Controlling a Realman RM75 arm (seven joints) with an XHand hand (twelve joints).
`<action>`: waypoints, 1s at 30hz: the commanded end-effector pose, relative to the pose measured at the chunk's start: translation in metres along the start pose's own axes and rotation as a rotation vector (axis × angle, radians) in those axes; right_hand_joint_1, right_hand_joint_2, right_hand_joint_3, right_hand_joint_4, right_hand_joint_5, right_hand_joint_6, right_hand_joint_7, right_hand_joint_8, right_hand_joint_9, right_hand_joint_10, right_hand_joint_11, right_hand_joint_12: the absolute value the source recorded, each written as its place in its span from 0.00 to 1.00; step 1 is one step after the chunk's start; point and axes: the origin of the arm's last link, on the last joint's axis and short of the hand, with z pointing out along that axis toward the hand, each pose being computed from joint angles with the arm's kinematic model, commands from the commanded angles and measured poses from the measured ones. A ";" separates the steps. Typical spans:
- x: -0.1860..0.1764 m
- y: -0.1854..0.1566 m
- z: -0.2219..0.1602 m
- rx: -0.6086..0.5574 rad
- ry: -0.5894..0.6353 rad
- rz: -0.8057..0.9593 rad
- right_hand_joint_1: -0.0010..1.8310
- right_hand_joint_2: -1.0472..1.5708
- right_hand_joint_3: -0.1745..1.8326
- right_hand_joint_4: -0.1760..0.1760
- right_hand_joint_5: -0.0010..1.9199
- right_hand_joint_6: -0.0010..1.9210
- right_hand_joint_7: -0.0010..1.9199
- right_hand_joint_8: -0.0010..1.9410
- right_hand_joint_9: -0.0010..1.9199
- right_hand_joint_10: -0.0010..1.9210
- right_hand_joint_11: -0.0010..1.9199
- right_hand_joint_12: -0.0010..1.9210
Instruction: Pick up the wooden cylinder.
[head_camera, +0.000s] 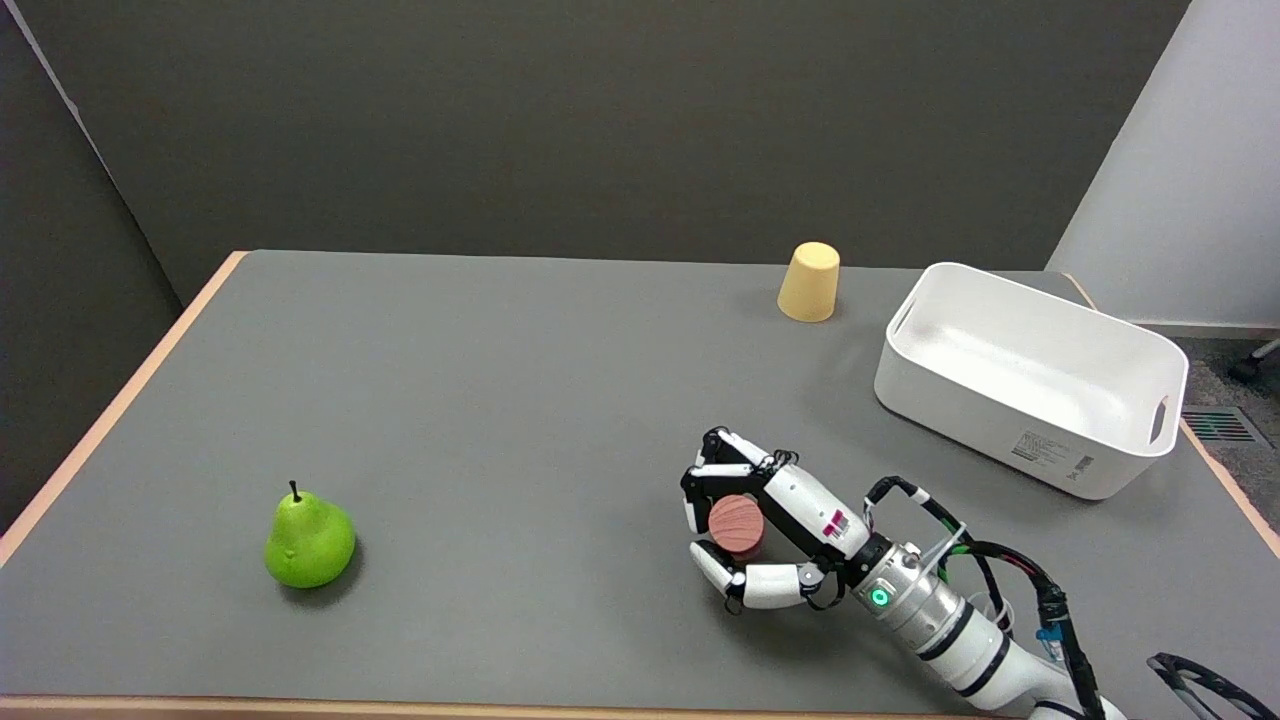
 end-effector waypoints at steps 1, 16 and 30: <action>0.013 0.002 0.018 0.012 0.020 -0.089 0.48 0.75 0.55 0.54 0.34 0.95 0.06 1.00 0.25 1.00 0.11 1.00; 0.029 0.011 0.018 -0.017 0.092 -0.101 0.45 0.77 0.54 0.56 0.31 1.00 0.21 1.00 0.39 1.00 0.46 1.00; 0.054 0.024 0.023 -0.046 0.183 -0.128 0.46 0.77 0.55 0.52 0.32 1.00 0.29 1.00 0.48 1.00 0.48 1.00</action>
